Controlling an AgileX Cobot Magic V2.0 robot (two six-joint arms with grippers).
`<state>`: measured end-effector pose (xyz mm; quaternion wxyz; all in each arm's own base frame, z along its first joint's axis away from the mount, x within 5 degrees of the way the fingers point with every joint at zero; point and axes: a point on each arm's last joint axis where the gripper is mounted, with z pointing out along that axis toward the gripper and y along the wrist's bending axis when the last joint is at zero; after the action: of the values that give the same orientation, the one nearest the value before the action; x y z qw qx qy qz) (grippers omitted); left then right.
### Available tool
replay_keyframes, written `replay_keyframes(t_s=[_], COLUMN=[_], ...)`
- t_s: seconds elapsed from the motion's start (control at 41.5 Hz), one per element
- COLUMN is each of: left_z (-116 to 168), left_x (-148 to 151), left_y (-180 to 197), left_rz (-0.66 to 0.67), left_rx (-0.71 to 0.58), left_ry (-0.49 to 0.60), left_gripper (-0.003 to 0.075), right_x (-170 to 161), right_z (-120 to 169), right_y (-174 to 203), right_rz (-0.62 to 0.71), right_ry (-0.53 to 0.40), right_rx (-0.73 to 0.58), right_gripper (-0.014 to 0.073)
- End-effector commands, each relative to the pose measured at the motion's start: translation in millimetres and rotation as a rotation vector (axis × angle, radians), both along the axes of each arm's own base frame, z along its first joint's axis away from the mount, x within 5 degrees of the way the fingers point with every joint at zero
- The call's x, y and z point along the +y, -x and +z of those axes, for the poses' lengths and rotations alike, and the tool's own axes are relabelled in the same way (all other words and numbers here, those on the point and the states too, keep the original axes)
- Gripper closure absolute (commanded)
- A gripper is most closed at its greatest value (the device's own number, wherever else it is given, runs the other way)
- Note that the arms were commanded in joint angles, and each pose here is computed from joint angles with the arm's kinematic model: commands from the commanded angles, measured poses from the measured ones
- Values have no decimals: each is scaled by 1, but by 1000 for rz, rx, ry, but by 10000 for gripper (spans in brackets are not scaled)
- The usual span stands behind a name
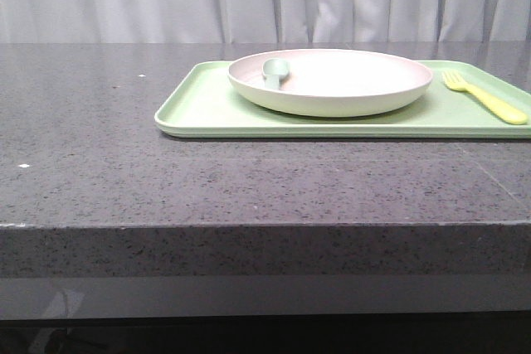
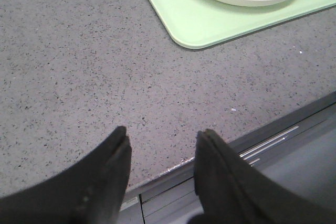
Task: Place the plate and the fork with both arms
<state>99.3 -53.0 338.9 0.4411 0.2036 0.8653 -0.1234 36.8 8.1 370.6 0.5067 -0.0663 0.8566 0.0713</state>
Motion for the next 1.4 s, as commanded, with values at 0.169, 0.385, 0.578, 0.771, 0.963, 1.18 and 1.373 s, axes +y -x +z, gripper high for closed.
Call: replay_keyframes(t_s=[0.169,0.385,0.578,0.771,0.963,1.18,1.373], left_z=[15,16,16,16,5,-34,-85], left_x=[-2,-3,-3,-3,7,32,46], left_y=[-2,-3,-3,-3,5,20,35], left_rz=[-4,-3,-3,-3,44,240,385], left_rx=[-91,-101,-101,-101,-166,-411,-682], left_ry=[59,64,64,64,96,159,209], left_gripper=[599,740,740,740,741,740,740], right_x=[-1,-1,-1,-1,-1,-1,-1], right_z=[12,10,10,10,10,10,10], right_y=[-2,-2,-1,-1,-1,-1,-1], right_rz=[-5,-5,-5,-5,-5,-5,-5], right_ry=[7,11,13,13,13,13,13], right_rx=[-95,-76,-65,-65,-65,-65,-65], right_gripper=[624,682,682,682,682,682,682])
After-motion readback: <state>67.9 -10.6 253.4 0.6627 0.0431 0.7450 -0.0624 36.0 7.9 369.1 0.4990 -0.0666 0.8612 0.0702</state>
